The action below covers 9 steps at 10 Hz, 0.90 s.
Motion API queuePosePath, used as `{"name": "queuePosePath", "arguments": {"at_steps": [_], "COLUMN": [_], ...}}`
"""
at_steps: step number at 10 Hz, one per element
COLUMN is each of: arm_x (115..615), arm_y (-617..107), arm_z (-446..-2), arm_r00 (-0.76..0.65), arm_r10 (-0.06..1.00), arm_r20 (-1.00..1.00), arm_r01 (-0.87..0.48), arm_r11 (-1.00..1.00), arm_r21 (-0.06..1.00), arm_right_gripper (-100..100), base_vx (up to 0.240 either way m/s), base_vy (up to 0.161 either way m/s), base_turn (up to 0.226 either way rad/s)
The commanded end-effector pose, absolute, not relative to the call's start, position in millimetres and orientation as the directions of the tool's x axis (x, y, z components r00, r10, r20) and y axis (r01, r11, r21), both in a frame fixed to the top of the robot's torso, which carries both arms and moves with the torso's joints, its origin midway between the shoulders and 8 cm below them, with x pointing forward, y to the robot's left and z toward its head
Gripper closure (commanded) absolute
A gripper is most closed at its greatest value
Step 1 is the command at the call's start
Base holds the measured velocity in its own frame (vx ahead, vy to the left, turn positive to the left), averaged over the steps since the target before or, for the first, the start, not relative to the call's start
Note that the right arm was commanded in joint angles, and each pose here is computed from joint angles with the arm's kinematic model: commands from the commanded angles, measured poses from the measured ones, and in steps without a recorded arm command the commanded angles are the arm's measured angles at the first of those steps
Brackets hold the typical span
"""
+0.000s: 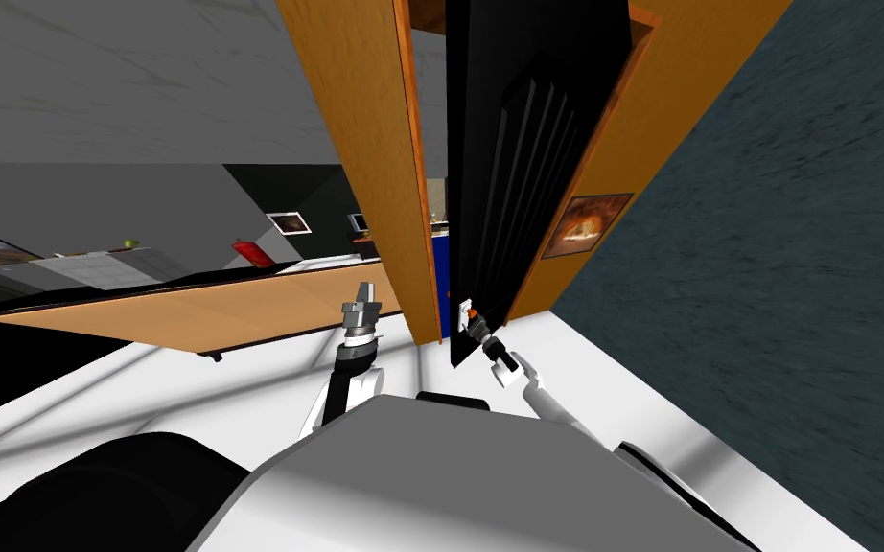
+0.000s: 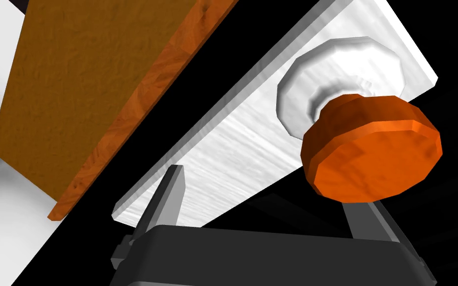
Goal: Pull the door open
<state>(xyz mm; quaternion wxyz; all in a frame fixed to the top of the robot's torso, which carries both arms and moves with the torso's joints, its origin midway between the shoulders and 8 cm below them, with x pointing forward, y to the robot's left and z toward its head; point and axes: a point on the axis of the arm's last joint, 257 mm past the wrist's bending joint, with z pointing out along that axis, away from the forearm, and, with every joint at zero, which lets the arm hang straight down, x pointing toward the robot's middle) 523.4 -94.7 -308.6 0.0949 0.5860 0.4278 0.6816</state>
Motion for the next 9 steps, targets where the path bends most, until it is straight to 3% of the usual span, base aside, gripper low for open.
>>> {"name": "queuePosePath", "arguments": {"at_steps": [1, 9], "arm_x": [526.0, 525.6], "arm_y": [-75.5, -77.3], "arm_z": [-287.5, -288.0], "arm_r00": [-0.350, -0.325], "arm_r10": [0.601, 0.562], "arm_r20": [0.719, 0.761], "arm_r01": [0.351, 0.369], "arm_r11": [-0.627, -0.666], "arm_r21": [0.695, 0.649], "arm_right_gripper": [-100, -100], "base_vx": [-0.002, -0.008], "base_vy": [-0.004, -0.010], "base_turn": [-0.019, 0.013]}}
